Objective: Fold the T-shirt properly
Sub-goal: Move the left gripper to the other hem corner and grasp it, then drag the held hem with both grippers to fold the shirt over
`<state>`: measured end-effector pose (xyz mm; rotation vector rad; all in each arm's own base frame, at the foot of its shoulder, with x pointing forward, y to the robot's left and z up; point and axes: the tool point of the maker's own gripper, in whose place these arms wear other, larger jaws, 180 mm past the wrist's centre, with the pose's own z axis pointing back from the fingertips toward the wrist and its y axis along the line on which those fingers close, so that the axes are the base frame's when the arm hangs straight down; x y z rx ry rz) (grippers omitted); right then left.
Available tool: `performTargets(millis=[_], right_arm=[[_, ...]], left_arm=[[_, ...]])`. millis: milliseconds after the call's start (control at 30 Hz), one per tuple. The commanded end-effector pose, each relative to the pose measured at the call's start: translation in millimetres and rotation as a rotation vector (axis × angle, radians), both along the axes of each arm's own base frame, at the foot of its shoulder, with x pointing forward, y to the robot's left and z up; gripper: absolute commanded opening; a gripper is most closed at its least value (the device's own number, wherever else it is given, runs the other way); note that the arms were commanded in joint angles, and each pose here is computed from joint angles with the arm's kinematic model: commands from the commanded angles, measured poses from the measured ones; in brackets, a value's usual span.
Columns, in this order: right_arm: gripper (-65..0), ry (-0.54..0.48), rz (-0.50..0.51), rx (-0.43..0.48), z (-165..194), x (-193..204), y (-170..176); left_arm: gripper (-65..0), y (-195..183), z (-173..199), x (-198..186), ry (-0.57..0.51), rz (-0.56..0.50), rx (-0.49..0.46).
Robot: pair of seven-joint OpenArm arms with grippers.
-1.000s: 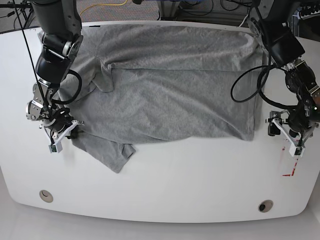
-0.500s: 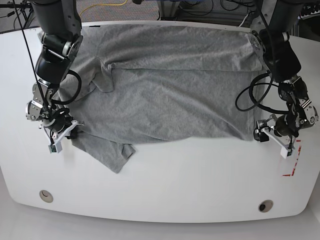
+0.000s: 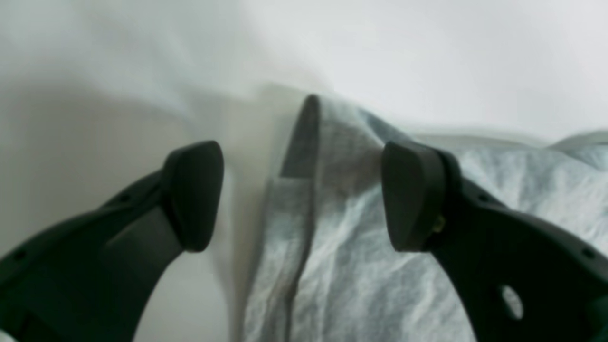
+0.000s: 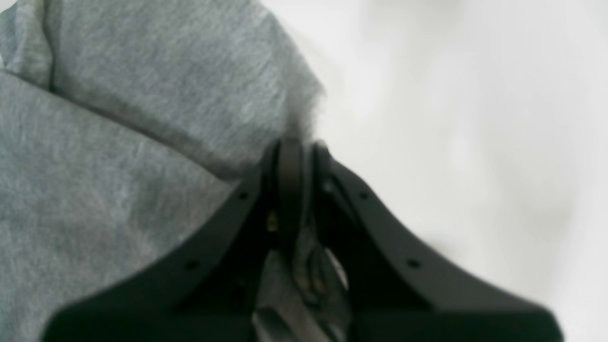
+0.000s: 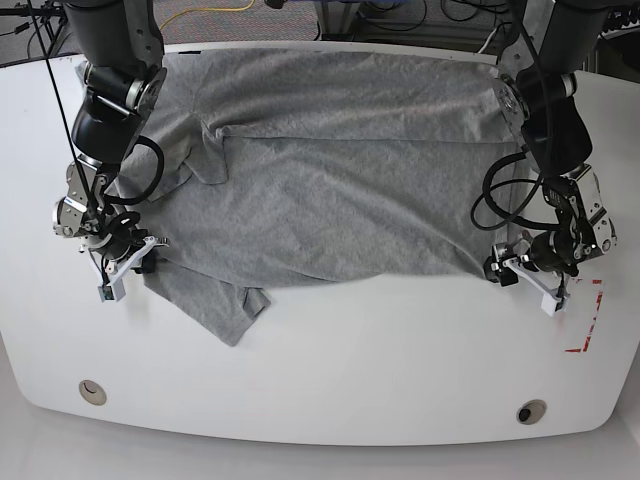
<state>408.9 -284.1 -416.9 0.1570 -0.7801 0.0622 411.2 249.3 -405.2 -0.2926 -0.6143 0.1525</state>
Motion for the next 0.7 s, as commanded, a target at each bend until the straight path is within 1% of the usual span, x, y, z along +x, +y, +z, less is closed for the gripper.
performTargets(millis=[0,67,200,300,367,433,500,567,667], right_arm=[[-64.5,-0.076,-0.006,-0.013,26,17,-10],[-64.5,-0.076,-0.006,-0.013,26,17,-10],[-64.5,-0.092,-0.005,-0.023,32,20,-12],[-64.5,-0.113,-0.001,-0.046,41,23,-14],[-64.5,-0.103,0.001,-0.056,43,22,-15],[-64.5,-0.092,0.003,-0.063,43,21,-15],[-64.5,-0.090,0.005,-0.070,46,21,-16],[-64.5,-0.099,0.006,-0.081,51,23,-18],[-64.5,-0.121,0.008,-0.103,60,26,-20]], left_arm=[[-16.5,-11,8,10,-0.023,-0.015,-0.013],[-19.3,-19,7,11,-0.022,-0.034,-0.016],[-30.3,-28,7,13,-0.021,-0.056,-0.014],[-41.8,-36,13,20,-0.039,-0.064,-0.027],[-51.3,-37,15,22,-0.044,-0.066,-0.027],[-57.6,-38,16,23,-0.045,-0.070,-0.024],[-60.8,-41,16,24,-0.045,-0.084,-0.015],[-61.1,-45,17,25,-0.045,-0.104,-0.002],[-61.1,-42,30,30,-0.083,-0.117,0.036]])
